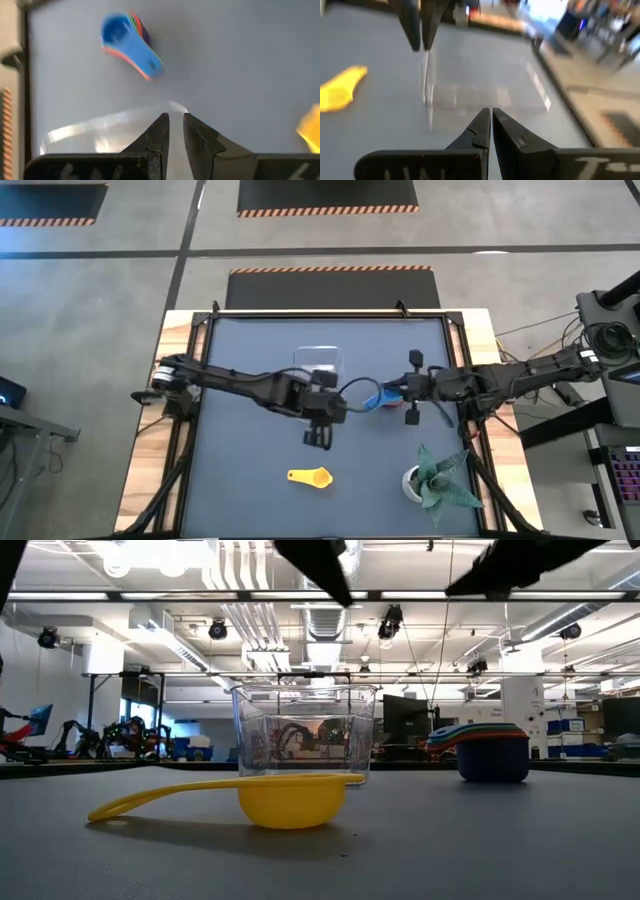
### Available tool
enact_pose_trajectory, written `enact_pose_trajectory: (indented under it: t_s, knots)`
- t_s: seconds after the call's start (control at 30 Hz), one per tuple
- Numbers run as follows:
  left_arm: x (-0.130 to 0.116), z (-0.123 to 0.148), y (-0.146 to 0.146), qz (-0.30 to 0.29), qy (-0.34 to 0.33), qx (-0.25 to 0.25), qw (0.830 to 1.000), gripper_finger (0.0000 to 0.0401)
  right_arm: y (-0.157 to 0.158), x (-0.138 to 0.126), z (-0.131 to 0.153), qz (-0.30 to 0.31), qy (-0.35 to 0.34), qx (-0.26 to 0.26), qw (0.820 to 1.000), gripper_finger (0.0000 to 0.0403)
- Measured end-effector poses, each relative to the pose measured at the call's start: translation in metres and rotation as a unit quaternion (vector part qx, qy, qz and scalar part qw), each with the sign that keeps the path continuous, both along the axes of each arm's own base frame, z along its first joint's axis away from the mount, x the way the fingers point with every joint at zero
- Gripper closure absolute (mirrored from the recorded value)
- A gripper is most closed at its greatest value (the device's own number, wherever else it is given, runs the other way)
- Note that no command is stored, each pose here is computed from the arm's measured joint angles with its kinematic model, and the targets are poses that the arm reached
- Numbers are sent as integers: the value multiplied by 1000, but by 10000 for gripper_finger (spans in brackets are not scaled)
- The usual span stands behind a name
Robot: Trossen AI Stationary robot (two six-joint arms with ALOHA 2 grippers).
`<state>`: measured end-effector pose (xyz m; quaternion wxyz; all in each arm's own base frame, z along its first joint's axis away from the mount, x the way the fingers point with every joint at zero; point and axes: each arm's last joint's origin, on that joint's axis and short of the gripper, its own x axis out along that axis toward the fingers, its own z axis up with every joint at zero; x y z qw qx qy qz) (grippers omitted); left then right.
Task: Nest measuring cups in basket
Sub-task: Stack the yellow measuring cup on top of the blue measuring cup
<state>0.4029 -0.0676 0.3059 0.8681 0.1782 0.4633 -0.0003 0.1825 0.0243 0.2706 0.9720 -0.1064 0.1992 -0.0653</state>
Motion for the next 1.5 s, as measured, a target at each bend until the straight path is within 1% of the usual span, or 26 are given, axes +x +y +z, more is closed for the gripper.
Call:
enact_pose_trajectory:
  t_s: [0.13,0.2,0.3,0.43,0.57,0.73,0.8,0.9,1.13,1.23,1.37,1.5]
  knots:
    - [-28,3,-14,9,35,-13,999,363,-1,-7,14,18,-53,-33,998,394]
    - [-39,1,-23,9,37,-22,999,363,-2,-11,18,23,-66,-46,997,394]
    - [-52,-11,-36,11,56,-51,997,363,-3,-17,24,26,-88,-57,994,394]
    - [-63,-34,-53,-23,107,-119,987,363,-4,-22,29,28,-102,-64,992,394]
    - [-69,-50,-71,6,119,-188,975,363,-4,-25,31,30,-107,-74,991,394]
    - [-75,-58,-88,40,111,-219,968,361,-5,-26,32,36,-107,-94,989,394]
    - [-78,-64,-94,47,104,-220,969,353,-5,-27,32,37,-107,-100,989,394]
    - [-81,-74,-101,51,82,-213,972,329,-5,-27,32,39,-106,-111,987,394]
    - [-86,-100,-103,68,46,-189,978,246,-5,-26,37,39,-122,-134,983,394]
    - [-87,-114,-103,73,45,-189,978,216,-5,-26,39,40,-129,-142,981,394]
    - [-82,-124,-106,70,30,-200,977,195,-5,-26,39,42,-131,-152,979,394]
    - [-78,-127,-108,72,27,-203,976,191,-5,-26,40,43,-131,-161,977,394]
